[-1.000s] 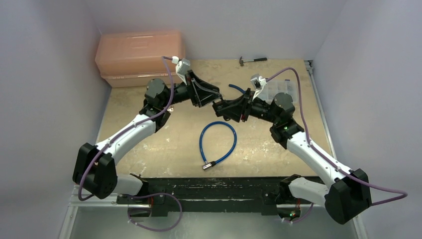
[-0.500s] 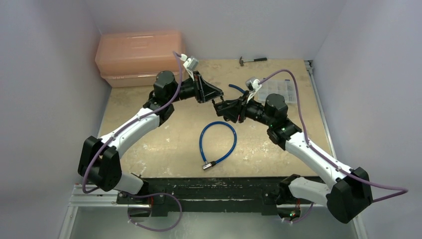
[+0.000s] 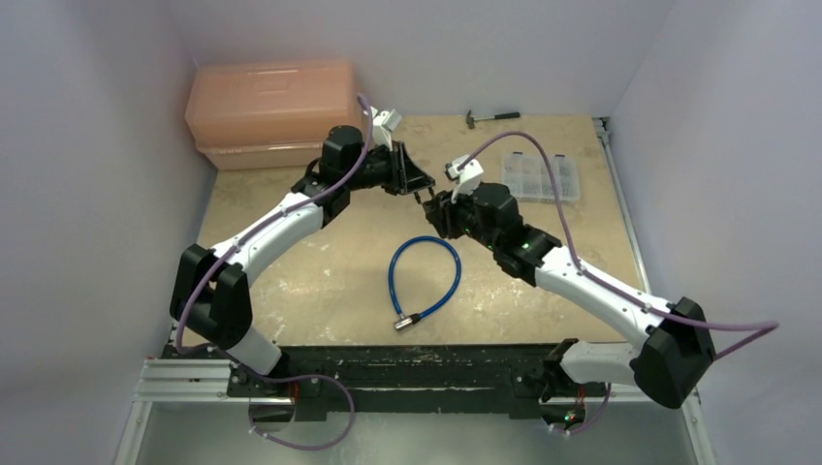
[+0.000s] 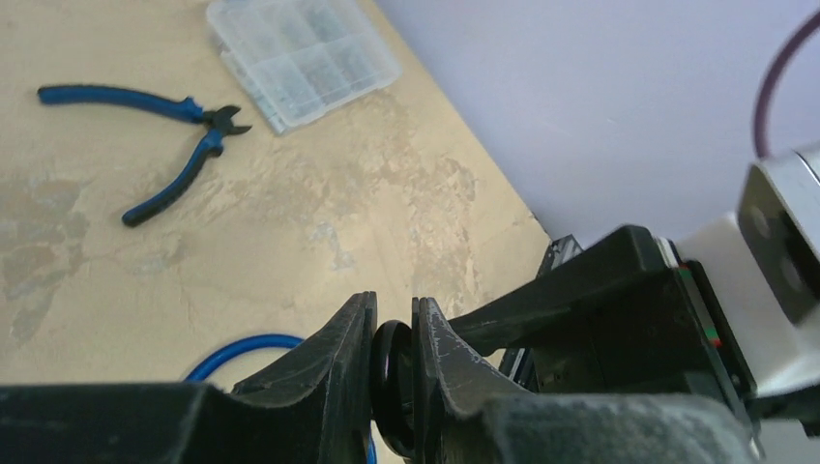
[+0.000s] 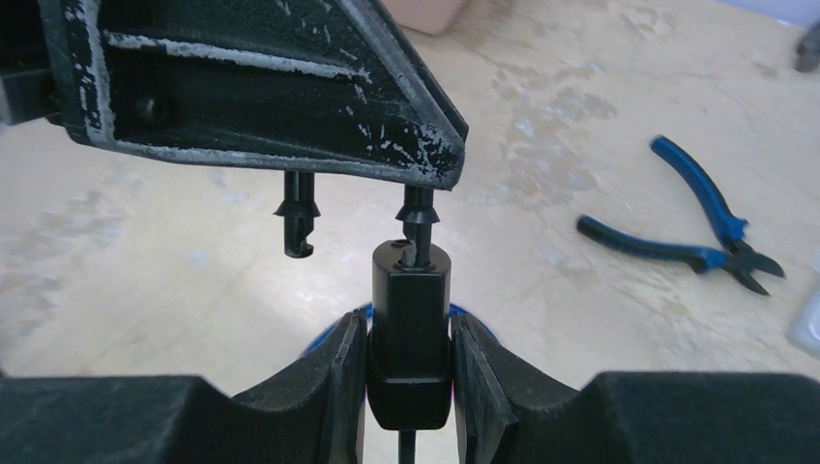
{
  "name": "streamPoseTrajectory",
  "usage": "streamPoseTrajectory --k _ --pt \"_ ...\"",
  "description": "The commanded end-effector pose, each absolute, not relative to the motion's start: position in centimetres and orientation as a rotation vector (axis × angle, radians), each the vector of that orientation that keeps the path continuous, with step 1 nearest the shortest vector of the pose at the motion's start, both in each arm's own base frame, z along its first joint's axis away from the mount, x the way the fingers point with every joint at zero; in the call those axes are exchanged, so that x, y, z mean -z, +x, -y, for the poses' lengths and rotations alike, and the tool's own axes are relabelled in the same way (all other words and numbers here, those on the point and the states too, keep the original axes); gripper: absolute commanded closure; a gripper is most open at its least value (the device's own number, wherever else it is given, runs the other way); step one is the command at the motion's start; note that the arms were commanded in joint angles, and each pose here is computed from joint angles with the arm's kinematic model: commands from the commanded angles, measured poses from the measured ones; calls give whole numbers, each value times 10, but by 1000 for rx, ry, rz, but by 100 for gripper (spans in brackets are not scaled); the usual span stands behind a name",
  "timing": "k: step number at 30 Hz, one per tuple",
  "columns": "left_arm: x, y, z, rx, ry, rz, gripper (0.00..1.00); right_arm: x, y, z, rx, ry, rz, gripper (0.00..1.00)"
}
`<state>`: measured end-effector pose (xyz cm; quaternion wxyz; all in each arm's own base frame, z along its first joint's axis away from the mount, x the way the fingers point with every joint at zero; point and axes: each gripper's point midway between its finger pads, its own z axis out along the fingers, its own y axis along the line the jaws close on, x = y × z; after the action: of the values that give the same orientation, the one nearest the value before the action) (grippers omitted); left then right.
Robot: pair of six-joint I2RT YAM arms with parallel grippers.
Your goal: Unlock with the key
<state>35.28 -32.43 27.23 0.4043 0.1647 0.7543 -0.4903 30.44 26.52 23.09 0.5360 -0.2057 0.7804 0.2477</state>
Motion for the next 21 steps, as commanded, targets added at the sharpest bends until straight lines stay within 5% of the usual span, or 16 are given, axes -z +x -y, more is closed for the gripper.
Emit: streamPoseTrajectory --k 1,21 --pt "-248 381 311 1071 344 -1983 85 -285 318 -276 -473 -435 -1719 100" --pt "-169 399 292 1048 133 -2295 76 -209 338 -280 60 -424 -1870 100"
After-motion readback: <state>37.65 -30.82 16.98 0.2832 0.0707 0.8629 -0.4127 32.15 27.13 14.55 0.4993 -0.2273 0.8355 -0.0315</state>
